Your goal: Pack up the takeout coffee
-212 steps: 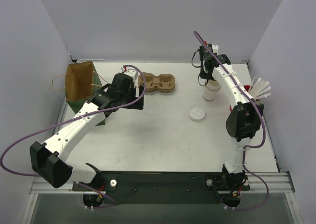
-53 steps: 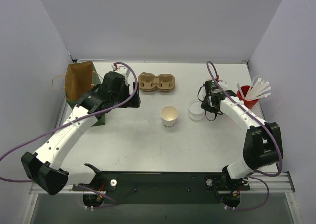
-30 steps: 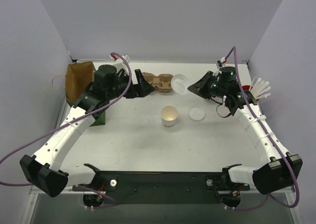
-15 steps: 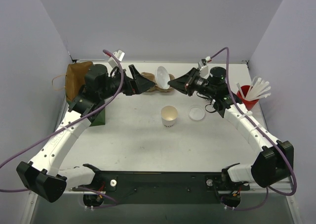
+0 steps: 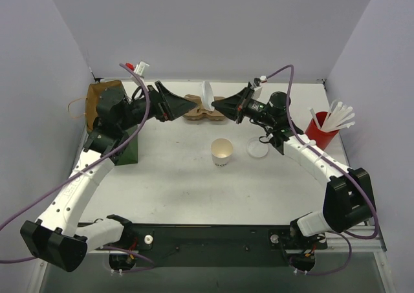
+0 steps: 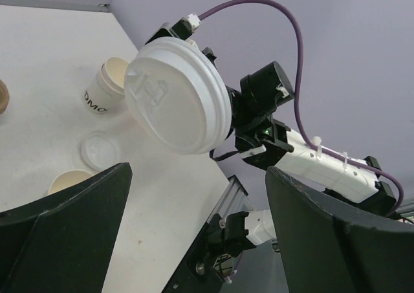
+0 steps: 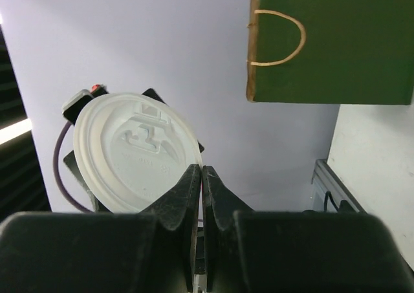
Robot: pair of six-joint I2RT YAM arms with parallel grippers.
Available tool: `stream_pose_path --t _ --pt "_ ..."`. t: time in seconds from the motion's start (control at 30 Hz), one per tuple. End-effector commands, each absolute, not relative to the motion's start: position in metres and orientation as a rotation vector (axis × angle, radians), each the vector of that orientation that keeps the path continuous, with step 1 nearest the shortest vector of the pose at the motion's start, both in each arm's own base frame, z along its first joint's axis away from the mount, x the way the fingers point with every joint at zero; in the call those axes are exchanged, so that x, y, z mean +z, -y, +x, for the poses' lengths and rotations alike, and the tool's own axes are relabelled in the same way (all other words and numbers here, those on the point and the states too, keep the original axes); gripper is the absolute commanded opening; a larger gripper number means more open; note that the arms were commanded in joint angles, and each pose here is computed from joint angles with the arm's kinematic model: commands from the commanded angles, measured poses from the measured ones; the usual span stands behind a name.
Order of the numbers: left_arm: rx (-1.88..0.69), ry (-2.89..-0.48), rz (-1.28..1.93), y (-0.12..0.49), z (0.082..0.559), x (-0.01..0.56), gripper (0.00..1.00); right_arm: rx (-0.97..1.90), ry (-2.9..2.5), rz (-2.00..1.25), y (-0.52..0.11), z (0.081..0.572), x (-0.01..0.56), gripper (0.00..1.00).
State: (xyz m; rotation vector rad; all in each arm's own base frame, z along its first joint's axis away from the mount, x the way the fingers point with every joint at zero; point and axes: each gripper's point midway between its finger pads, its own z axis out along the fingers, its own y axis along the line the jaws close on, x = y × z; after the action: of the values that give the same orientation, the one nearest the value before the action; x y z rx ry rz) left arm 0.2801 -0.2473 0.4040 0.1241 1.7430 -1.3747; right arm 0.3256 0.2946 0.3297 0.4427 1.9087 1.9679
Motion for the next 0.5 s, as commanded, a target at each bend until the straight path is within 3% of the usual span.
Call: stream_pose_path --t 0.0,0.47 --pt "-1.517 -1.638 0.169 0.248 0.278 0.431 0.96 2.115 -1.720 0.260 -0.297 0.308 0.378 0.00" --pt "-1.739 -1.554 0.174 0.258 0.289 0.452 0.97 2.253 -1.670 0.241 -0.314 0.300 0.389 0.00"
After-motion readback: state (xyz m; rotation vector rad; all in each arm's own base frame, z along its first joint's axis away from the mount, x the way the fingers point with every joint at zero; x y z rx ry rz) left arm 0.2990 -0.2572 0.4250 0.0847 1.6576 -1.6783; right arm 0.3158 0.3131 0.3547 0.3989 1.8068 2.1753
